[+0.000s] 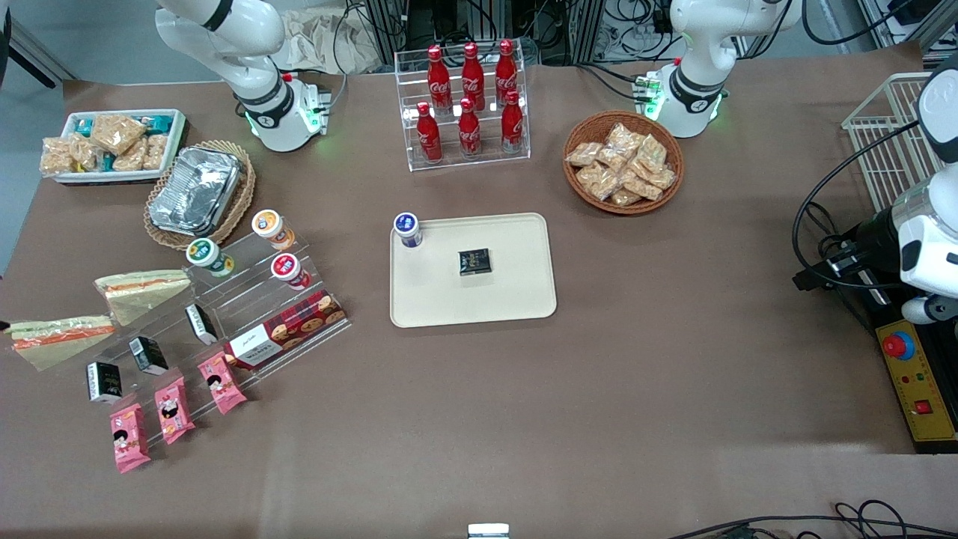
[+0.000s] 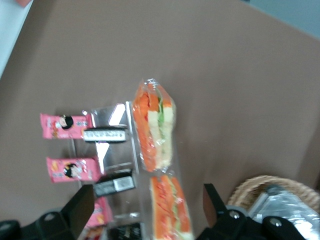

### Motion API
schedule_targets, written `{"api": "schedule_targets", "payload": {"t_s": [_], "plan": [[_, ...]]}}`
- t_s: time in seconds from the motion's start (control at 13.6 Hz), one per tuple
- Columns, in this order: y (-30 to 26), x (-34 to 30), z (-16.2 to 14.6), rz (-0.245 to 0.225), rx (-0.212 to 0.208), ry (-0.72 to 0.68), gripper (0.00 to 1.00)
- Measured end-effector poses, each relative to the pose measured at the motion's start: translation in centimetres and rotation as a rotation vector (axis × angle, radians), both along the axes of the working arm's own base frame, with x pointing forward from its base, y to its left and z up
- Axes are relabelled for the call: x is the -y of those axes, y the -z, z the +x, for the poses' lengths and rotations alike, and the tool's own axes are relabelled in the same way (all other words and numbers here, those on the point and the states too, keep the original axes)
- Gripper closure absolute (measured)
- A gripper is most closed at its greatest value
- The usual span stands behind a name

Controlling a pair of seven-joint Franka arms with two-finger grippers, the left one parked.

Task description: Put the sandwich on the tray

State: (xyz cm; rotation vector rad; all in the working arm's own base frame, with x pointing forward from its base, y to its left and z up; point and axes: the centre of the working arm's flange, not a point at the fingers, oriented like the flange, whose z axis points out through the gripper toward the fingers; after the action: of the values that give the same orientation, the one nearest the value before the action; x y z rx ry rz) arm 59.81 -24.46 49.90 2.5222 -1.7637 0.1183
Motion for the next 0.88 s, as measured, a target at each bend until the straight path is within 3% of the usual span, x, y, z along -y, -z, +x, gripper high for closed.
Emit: {"api": "schedule_targets", "payload": {"t_s": [0.22,0.88], "plan": [[2.5,1.3,0.6,0.027,0.007,0.045,0.03],[8.9,3.6,1.1,0.038,-0.068,0.082,0.03]]}}
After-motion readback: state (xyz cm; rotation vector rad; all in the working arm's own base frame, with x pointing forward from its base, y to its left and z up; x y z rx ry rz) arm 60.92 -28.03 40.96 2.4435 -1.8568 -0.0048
